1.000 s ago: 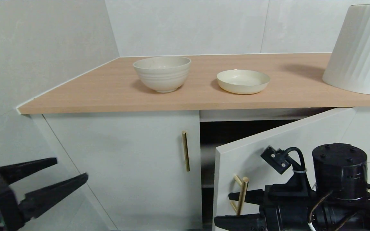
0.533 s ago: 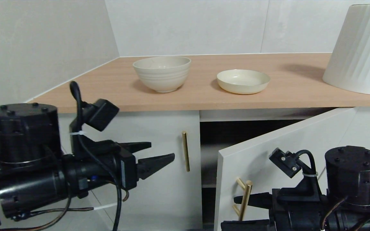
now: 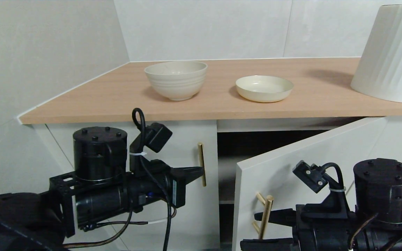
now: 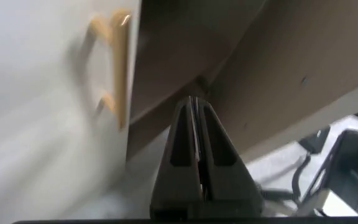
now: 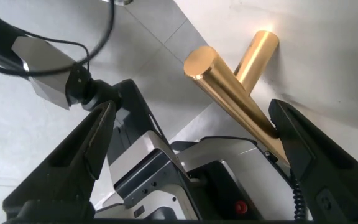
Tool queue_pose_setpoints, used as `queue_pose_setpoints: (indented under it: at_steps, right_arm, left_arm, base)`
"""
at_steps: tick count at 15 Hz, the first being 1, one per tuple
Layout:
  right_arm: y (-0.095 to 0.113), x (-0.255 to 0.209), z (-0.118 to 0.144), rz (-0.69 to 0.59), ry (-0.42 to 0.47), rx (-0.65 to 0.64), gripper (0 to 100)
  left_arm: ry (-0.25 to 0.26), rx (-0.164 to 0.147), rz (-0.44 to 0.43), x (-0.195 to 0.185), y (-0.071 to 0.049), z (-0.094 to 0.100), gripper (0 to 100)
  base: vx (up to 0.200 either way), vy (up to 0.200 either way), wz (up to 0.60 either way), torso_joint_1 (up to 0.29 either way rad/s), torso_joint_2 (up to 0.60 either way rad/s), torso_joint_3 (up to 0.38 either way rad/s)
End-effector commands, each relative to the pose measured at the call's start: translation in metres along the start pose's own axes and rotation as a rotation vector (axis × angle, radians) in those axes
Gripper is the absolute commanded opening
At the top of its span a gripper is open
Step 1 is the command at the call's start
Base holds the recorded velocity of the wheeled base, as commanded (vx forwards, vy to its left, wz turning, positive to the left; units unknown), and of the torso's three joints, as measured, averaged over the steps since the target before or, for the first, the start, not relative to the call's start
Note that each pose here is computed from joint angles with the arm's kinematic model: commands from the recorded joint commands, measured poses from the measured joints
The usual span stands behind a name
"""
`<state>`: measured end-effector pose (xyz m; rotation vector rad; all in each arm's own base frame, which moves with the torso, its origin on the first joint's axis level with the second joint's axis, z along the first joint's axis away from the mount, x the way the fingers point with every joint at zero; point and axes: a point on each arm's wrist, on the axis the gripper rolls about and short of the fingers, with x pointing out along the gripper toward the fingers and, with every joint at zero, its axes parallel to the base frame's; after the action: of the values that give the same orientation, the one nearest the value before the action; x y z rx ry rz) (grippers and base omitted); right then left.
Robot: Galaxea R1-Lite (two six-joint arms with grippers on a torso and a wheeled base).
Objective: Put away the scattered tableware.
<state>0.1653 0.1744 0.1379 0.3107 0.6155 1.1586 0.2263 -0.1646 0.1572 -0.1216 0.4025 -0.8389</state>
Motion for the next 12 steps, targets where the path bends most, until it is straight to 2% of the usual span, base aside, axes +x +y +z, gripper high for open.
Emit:
queue_pose_setpoints:
  at_steps: [1, 3, 4, 5, 7, 8, 11, 12]
  right_arm:
    - [-0.002, 0.000, 0.000, -0.005, -0.001, 0.003, 100]
    - [-0.002, 0.000, 0.000, -0.007, -0.002, 0.003, 100]
    - [-0.002, -0.001, 0.001, -0.006, -0.003, 0.003, 100]
    - [-0.002, -0.001, 0.001, -0.007, -0.004, 0.003, 100]
    - [-0.004, -0.002, 0.002, -0.017, -0.011, 0.005, 100]
    - [-0.006, -0.003, 0.003, -0.024, -0.017, 0.007, 100]
    - [-0.015, -0.010, 0.009, -0.069, -0.053, -0.001, 100]
    - [-0.021, -0.014, 0.011, -0.119, -0.073, -0.041, 100]
  left_arm:
    - [0.048, 0.013, -0.064, 0.026, -0.011, -0.017, 0]
    - [0.093, 0.029, -0.120, 0.046, -0.025, -0.030, 0]
    - [0.092, 0.035, -0.136, 0.057, -0.028, -0.036, 0]
    - [0.080, 0.043, -0.149, 0.065, -0.030, -0.041, 0]
    - [0.003, 0.059, -0.169, 0.073, -0.032, -0.040, 0]
    - [-0.018, 0.062, -0.172, 0.073, -0.032, -0.038, 0]
    - [-0.020, 0.068, -0.190, 0.072, -0.039, -0.038, 0]
    - [-0.020, 0.070, -0.196, 0.072, -0.041, -0.038, 0]
  base:
    - [0.000, 0.000, 0.00, 0.000, 0.00, 0.000]
    - [0.000, 0.000, 0.00, 0.000, 0.00, 0.000]
    - [0.000, 0.000, 0.00, 0.000, 0.00, 0.000]
    - [0.000, 0.000, 0.00, 0.000, 0.00, 0.000]
    - [0.000, 0.000, 0.00, 0.000, 0.00, 0.000]
    - [0.000, 0.000, 0.00, 0.000, 0.00, 0.000]
    - [0.000, 0.000, 0.00, 0.000, 0.00, 0.000]
    - [0.000, 0.000, 0.00, 0.000, 0.00, 0.000]
